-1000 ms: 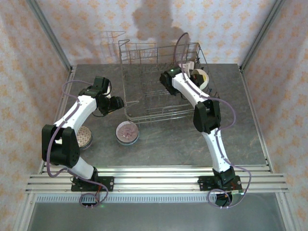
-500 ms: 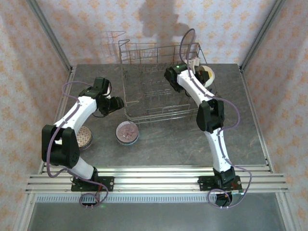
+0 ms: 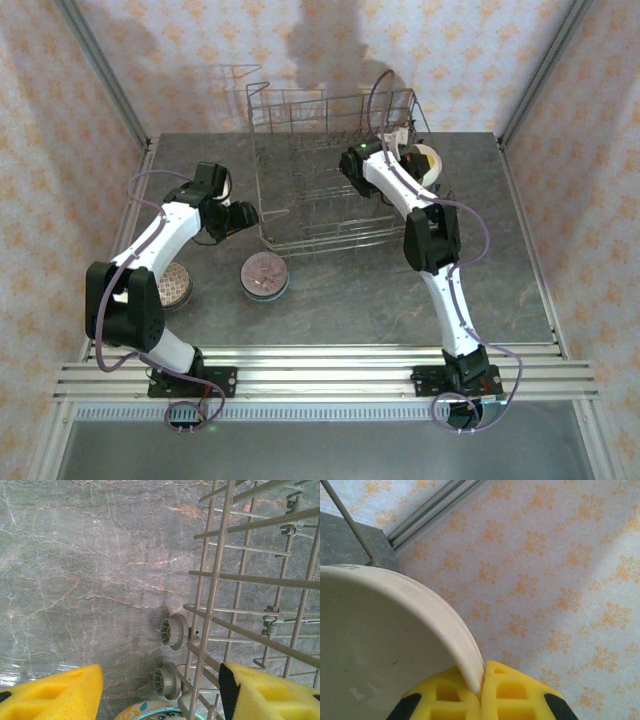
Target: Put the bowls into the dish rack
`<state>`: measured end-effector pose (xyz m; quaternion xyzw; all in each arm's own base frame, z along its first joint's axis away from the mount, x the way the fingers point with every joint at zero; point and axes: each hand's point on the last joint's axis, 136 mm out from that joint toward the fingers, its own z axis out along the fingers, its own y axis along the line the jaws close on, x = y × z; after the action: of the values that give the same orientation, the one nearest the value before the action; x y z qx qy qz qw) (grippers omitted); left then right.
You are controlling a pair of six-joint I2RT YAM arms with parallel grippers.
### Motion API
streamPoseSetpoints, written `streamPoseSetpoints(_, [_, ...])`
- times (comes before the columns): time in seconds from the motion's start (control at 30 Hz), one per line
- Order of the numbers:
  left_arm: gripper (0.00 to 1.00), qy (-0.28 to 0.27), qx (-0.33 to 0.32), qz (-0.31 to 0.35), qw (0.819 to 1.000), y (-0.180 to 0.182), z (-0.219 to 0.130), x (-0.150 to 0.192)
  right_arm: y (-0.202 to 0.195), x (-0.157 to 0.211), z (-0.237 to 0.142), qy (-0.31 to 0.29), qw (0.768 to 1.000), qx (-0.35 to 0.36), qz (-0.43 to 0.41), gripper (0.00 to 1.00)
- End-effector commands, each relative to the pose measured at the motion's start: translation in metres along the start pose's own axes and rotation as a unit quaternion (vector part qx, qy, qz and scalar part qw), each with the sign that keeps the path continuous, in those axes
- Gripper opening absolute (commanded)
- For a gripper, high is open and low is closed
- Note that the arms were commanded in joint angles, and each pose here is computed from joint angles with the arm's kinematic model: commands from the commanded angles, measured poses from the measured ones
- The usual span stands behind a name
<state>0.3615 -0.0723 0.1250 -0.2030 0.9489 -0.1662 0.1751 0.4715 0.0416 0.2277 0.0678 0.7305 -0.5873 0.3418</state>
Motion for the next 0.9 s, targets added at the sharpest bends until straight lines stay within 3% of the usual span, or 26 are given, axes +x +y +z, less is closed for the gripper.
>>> streamPoseSetpoints(0.0, [0.64,-0.006,0.033,0.009,0.999,-0.017,-0.006,0.002,-0.005,0.010,0.002,-0.004,0.998,0.013,-0.066,0.02])
streamPoseSetpoints(0.37, [0.64,-0.009,0.037,0.011,0.999,-0.021,-0.007,-0.001,0.007,0.012,-0.011,-0.004,0.997,-0.004,-0.082,0.17])
streamPoseSetpoints(0.53, [0.64,-0.010,0.037,0.008,0.999,-0.020,-0.006,-0.001,0.012,0.017,-0.012,0.016,0.996,-0.017,-0.092,0.19])
streamPoseSetpoints(0.6, [0.64,-0.009,0.039,0.006,0.999,-0.021,-0.005,-0.001,0.015,0.018,-0.012,0.023,0.995,-0.022,-0.095,0.31])
streamPoseSetpoints(0.7, [0.64,-0.010,0.042,0.006,0.999,-0.022,-0.006,-0.001,0.022,0.020,-0.012,0.027,0.994,-0.029,-0.104,0.39])
streamPoseSetpoints(0.87, [0.64,-0.013,0.043,0.003,0.999,-0.023,-0.005,-0.003,0.034,0.024,-0.012,0.040,0.992,-0.046,-0.113,0.42])
